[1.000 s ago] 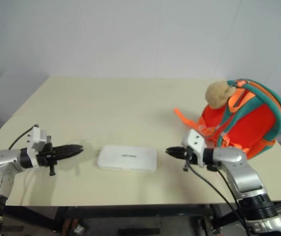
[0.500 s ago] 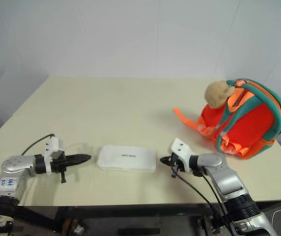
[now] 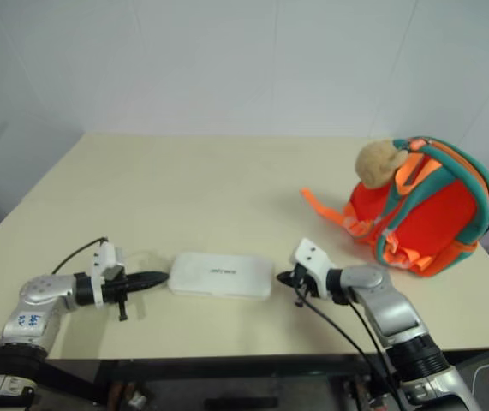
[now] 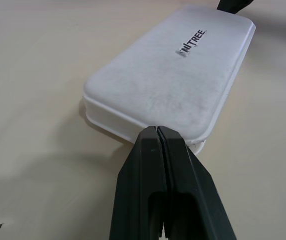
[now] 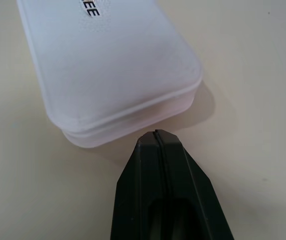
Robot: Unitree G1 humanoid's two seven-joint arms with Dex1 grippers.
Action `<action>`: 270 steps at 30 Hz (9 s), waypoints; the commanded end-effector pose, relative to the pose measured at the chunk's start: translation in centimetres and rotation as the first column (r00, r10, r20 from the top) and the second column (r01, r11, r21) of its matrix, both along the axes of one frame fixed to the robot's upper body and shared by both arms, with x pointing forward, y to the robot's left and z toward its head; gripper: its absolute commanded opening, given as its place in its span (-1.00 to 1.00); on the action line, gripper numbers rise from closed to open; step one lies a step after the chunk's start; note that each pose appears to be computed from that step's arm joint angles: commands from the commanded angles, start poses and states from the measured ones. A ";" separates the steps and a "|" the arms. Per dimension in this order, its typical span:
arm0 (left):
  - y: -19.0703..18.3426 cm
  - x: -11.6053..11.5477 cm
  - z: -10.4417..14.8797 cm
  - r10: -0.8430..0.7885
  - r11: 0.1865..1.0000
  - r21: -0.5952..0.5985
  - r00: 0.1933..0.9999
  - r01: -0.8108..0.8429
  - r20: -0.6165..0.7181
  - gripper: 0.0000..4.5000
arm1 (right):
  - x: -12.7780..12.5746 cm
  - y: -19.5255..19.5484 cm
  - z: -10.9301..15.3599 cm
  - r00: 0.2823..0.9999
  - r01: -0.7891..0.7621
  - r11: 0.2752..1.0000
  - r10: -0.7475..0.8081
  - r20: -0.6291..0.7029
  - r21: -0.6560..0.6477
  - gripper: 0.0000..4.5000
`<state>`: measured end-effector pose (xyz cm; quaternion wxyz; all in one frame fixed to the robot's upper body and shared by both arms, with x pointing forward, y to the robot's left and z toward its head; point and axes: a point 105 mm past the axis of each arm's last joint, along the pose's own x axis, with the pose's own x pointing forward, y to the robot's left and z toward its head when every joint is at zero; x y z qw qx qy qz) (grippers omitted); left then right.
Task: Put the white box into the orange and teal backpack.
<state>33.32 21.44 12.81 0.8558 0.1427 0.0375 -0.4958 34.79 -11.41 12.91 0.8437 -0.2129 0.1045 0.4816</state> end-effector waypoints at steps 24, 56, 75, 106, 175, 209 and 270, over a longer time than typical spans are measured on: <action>-2.4 -0.3 0.0 -0.035 0.997 -0.071 0.999 0.036 0.017 -0.98 | 1.7 0.7 1.4 0.998 -0.007 1.000 0.006 0.062 0.014 -1.00; 2.4 -2.1 3.8 -0.075 0.924 -0.360 0.865 -0.126 -0.496 0.53 | -0.2 -4.0 6.3 0.923 0.163 0.965 -0.076 -0.378 0.203 0.95; -1.5 0.7 -0.3 -0.110 0.880 -0.371 0.631 -0.297 -0.768 0.99 | -0.2 -1.3 3.4 0.811 0.235 0.957 -0.097 -0.576 0.169 1.00; -7.3 1.6 -0.7 -0.342 0.776 -0.554 0.537 -0.301 -0.771 0.99 | 0.0 1.7 2.1 0.836 0.139 0.973 -0.015 -0.548 0.185 1.00; -3.2 0.8 7.2 -0.153 0.651 -0.759 0.976 -0.017 -0.153 -0.37 | 0.6 -17.1 10.6 0.612 0.635 0.440 -0.788 -0.065 0.635 1.00; 1.7 -0.3 7.8 0.040 0.660 -0.742 0.991 -0.120 -0.125 -0.37 | 2.6 -2.5 14.3 0.981 0.107 0.721 -0.189 0.046 0.685 -0.75; 4.1 -6.3 18.7 -0.038 0.586 -0.797 0.988 0.145 0.152 -0.37 | -8.0 2.5 6.7 0.865 -0.162 0.825 0.383 -0.324 0.542 -0.75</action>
